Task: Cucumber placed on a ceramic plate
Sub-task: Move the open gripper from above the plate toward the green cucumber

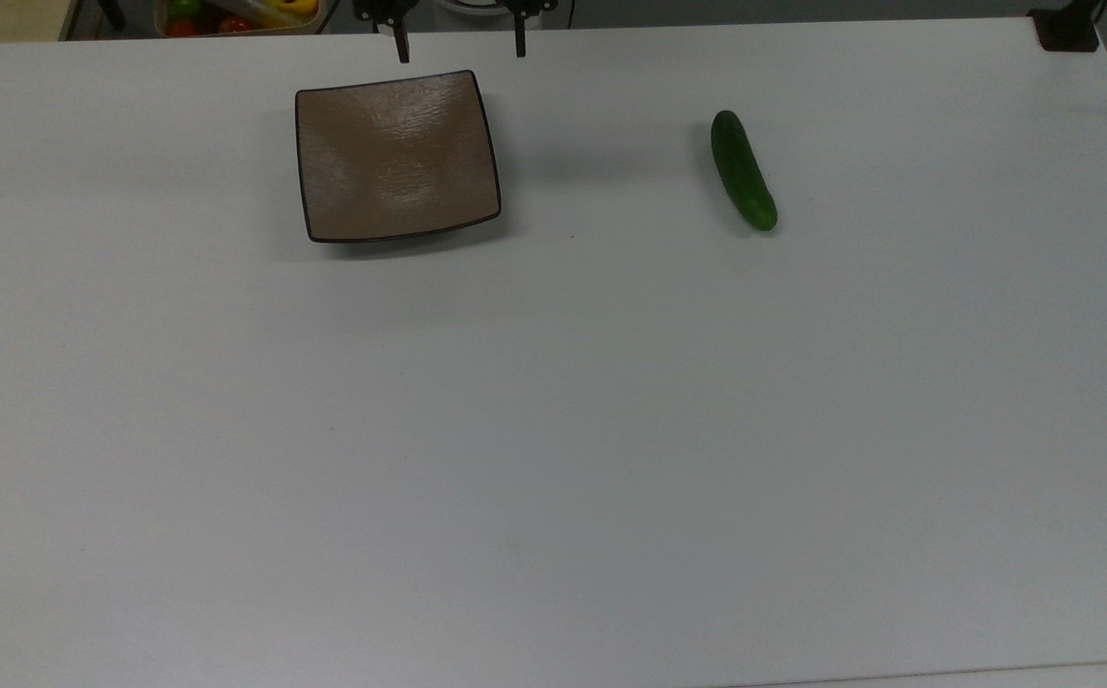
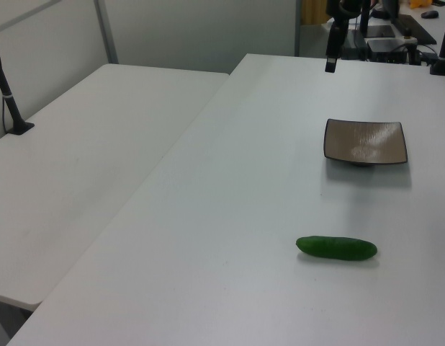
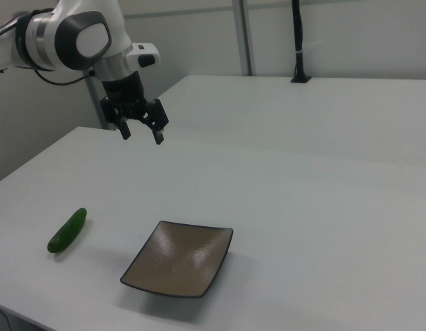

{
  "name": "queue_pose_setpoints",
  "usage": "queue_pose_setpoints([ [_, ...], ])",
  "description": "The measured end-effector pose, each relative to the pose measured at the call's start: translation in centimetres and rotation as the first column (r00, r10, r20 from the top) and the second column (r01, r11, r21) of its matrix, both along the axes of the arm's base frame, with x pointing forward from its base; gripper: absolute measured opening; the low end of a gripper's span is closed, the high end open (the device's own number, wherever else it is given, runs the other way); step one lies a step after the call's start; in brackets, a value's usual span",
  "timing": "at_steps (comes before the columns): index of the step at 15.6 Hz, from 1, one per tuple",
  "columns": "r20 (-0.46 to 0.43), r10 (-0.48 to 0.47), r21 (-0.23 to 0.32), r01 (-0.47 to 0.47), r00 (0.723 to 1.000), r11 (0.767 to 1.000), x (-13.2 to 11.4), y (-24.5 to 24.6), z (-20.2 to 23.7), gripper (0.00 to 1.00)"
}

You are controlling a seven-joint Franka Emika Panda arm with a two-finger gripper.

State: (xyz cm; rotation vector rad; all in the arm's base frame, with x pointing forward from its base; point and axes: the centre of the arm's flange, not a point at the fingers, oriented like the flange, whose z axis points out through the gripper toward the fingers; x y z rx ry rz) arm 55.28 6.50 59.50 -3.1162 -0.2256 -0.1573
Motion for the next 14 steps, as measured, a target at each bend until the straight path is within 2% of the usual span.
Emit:
queue_pose_setpoints([
  [8, 0.000, 0.001, 0.003, -0.001, 1.000, 1.000, 0.0, 0.1, 0.0, 1.00],
  [14, -0.008, 0.006, 0.063, -0.005, 1.000, 0.998, -0.3, 2.2, 0.0, 1.00],
])
